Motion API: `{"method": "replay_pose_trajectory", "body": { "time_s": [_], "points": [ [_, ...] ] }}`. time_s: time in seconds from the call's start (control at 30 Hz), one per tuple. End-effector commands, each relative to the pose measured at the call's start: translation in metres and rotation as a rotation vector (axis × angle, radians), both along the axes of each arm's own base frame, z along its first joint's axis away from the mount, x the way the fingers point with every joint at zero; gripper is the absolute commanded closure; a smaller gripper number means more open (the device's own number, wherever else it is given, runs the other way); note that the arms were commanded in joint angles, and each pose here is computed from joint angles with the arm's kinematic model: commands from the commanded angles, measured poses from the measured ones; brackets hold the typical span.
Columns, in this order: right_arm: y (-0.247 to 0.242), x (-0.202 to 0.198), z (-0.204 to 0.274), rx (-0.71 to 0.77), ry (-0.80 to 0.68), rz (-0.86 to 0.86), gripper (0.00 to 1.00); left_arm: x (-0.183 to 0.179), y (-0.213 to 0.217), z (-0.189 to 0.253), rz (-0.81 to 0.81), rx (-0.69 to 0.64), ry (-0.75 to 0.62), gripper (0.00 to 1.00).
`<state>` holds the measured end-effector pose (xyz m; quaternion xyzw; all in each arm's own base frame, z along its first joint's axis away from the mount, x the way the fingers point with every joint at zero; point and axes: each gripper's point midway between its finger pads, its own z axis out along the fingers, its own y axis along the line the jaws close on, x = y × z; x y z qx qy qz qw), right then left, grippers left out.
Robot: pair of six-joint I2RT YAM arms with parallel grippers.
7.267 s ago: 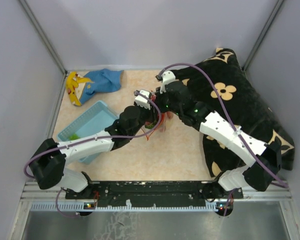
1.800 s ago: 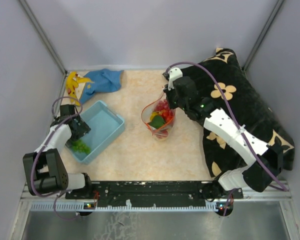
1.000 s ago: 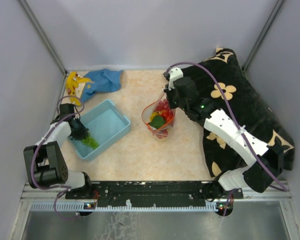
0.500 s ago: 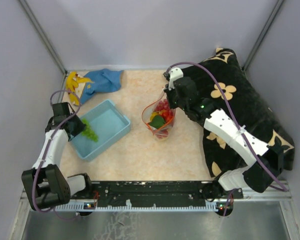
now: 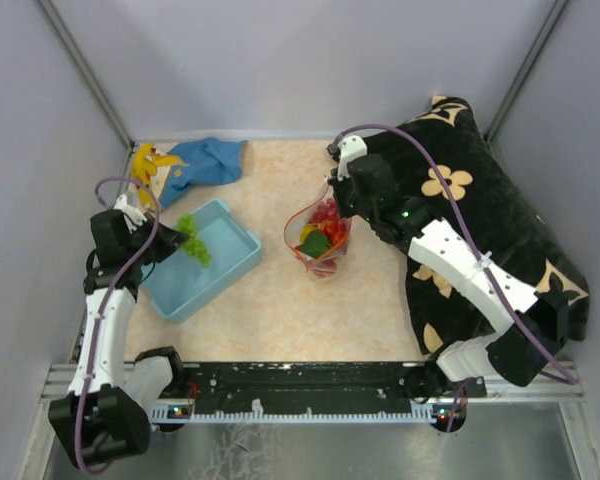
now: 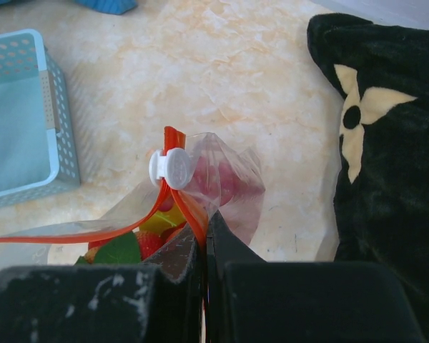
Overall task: Place the food in the zip-top bag and seal the zipper
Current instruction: Pick up the fake fruit from the bin, then place the fake fruit in the zipper food storage bag.
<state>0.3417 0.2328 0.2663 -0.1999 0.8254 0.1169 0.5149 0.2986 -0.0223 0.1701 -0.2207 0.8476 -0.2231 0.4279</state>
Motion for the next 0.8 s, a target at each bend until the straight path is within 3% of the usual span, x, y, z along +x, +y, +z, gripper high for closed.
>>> {"method": "replay_pose_trajectory", "body": {
  "time_s": [0.0,0.5,0.77],
  "points": [
    [-0.002,0.001,0.043,0.085,-0.108,-0.001,1.0,0.0,-0.034,0.05,-0.159,-0.109,-0.226,0.99],
    [0.011,-0.007,0.037,0.129,-0.048,0.053,1.0,-0.046,-0.117,0.182,-0.436,-0.333,-0.678,0.98],
    [0.011,-0.011,0.044,0.15,-0.034,0.053,1.0,-0.069,-0.18,0.224,-0.623,-0.456,-0.825,0.98]
  ]
}}
